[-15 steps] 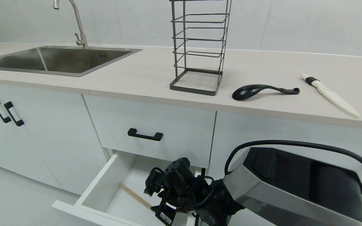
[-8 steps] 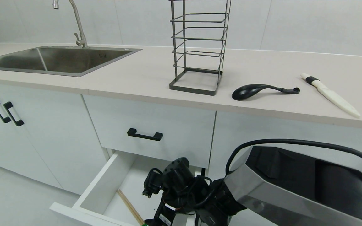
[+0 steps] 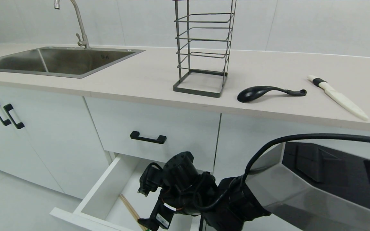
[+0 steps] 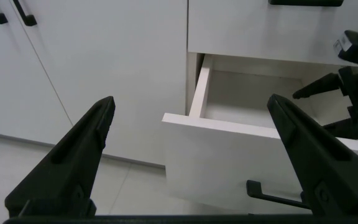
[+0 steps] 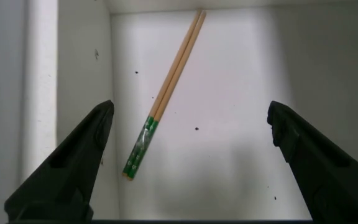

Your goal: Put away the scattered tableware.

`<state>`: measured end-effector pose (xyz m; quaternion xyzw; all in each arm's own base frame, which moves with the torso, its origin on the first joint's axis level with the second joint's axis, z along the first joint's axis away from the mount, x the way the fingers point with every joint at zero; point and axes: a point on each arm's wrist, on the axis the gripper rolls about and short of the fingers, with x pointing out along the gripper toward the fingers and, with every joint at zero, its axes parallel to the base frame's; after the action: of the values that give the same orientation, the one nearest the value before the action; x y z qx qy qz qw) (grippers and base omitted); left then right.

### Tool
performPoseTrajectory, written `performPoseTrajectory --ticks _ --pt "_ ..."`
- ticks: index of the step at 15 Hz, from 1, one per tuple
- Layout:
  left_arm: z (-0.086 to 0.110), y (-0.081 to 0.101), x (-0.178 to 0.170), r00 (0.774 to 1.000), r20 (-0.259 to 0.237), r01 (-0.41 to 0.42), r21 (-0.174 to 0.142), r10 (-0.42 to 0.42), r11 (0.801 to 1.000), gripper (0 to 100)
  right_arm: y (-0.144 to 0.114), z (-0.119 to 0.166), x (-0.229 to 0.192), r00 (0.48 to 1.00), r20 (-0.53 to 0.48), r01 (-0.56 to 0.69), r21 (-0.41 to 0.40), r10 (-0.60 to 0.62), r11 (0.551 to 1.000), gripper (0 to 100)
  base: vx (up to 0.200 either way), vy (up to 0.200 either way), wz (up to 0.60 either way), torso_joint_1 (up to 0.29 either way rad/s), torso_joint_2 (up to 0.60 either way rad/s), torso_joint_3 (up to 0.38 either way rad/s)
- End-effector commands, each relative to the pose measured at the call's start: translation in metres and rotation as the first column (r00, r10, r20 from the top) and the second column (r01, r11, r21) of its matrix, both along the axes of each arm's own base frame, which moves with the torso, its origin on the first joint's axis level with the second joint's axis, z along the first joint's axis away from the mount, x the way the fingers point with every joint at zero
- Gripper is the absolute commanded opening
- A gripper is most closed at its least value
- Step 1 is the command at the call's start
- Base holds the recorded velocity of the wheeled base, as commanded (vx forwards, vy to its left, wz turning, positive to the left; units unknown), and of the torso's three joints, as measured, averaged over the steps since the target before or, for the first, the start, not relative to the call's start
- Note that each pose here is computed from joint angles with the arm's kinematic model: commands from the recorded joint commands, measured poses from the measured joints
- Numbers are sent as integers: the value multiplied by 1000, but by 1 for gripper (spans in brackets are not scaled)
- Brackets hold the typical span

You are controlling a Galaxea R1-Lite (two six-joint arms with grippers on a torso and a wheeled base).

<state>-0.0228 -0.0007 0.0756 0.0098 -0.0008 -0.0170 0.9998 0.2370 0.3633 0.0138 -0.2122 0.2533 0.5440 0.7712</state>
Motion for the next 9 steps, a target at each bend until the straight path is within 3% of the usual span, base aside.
performPoseTrajectory --ticks 1,4,9 --pt "0 0 0 1000 0 0 0 0 1000 100 1 24 -5 999 31 -11 46 10 999 100 0 0 0 0 0 0" --pt "0 0 0 1000 0 0 0 0 1000 100 -2 53 -11 998 66 -22 105 16 994 100 0 0 0 0 0 0" --pt "0 0 0 1000 0 0 0 0 1000 100 -22 71 -29 997 74 -32 99 24 995 100 0 0 0 0 0 0"
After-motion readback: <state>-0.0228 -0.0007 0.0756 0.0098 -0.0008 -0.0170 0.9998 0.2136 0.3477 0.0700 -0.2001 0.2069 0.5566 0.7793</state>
